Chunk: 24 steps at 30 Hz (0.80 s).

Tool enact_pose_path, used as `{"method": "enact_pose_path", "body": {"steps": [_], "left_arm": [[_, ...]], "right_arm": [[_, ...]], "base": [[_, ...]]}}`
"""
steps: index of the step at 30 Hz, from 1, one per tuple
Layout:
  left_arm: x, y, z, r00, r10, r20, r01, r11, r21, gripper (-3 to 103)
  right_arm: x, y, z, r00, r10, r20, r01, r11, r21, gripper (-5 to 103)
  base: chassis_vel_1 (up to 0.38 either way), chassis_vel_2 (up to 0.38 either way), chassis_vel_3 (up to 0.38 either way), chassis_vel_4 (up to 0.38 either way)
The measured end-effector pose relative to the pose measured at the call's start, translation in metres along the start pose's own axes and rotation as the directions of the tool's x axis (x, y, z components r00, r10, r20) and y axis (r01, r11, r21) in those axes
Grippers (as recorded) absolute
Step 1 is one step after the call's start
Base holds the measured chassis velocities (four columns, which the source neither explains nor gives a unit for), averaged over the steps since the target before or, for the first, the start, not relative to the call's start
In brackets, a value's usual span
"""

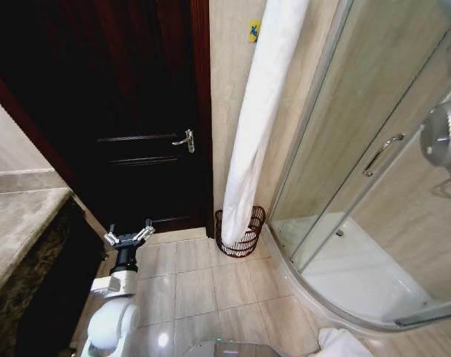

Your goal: Discard the used towel into the hamper.

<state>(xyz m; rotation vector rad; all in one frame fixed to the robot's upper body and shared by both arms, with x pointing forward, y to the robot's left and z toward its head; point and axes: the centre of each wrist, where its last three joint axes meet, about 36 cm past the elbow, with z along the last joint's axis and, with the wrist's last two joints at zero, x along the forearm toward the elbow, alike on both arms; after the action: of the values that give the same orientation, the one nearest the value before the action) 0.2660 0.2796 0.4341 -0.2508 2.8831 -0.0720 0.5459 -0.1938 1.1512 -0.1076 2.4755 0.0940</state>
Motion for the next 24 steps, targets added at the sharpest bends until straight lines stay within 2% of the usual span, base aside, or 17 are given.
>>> {"method": "enact_pose_path", "body": {"steps": [18,24], "left_arm": [[-0.003,-0.005,-0.005,1.000,0.005,0.014,-0.005,1.000,0.009,100],[-0.005,-0.006,-0.007,1.000,0.007,0.020,-0.007,1.000,0.004,100]], "right_arm": [[0.003,-0.004,0.008,0.999,-0.025,-0.027,0.026,1.000,0.014,10],[-0.001,-0.016,0.020,0.999,-0.021,-0.039,0.022,1.000,0.016,10]], "base": [[-0.010,0.013,0.012,-0.012],[-0.090,0.086,0.083,-0.088]]}}
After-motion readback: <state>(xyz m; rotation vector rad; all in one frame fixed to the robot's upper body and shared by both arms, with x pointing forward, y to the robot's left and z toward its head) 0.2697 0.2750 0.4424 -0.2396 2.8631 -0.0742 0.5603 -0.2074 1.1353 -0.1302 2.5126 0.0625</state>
